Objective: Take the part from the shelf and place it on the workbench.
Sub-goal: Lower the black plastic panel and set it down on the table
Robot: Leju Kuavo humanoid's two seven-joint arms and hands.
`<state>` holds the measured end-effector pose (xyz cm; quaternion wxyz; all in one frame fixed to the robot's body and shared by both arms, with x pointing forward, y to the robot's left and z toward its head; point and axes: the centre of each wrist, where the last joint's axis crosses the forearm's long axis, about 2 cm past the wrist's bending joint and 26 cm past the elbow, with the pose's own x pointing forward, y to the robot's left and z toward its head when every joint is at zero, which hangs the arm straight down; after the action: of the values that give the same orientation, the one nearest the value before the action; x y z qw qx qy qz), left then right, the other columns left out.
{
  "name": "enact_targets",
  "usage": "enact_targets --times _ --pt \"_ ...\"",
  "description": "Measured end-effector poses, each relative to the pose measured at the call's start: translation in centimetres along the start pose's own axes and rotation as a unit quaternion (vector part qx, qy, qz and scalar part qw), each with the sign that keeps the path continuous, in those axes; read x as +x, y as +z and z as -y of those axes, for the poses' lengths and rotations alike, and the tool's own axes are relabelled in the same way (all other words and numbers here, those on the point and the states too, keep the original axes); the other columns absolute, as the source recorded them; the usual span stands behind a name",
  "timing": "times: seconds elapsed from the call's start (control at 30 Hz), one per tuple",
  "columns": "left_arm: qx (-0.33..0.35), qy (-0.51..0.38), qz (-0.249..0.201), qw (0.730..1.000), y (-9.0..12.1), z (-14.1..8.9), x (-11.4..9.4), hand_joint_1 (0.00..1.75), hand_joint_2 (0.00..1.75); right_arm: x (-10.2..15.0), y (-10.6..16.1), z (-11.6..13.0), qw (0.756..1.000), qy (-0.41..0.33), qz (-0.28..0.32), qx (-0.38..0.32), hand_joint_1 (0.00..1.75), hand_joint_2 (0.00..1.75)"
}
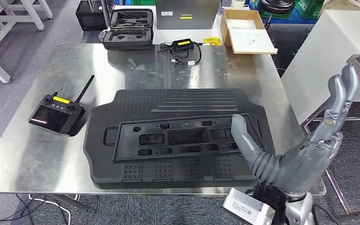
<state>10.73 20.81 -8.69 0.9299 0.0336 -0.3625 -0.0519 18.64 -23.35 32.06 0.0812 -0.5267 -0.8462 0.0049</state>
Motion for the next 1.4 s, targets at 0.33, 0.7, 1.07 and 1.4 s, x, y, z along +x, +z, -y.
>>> enact_targets --times 0.33,0.7,1.07,1.4 --pt "0.0 0.0 -0.003 1.0 0.0 0.0 0.0 0.0 0.0 -0.1 0.1 0.1 1.0 -0.009 0.005 0.005 0.0 1.75" --pt "0.007 0.01 -0.009 1.0 0.1 0.0 -0.2 0.0 0.0 -2.3 1.3 -0.4 0.987 -0.11 0.107 -0.044 0.0 1.75" --pt "0.01 0.014 -0.013 1.0 0.2 0.1 -0.5 0.0 0.0 -4.2 2.9 -0.1 0.998 -0.042 0.022 -0.046 0.0 1.75" --pt "0.013 0.017 -0.013 1.0 0.4 0.1 -0.7 0.0 0.0 -4.4 3.4 -0.1 0.999 -0.025 -0.005 -0.048 0.0 1.75"
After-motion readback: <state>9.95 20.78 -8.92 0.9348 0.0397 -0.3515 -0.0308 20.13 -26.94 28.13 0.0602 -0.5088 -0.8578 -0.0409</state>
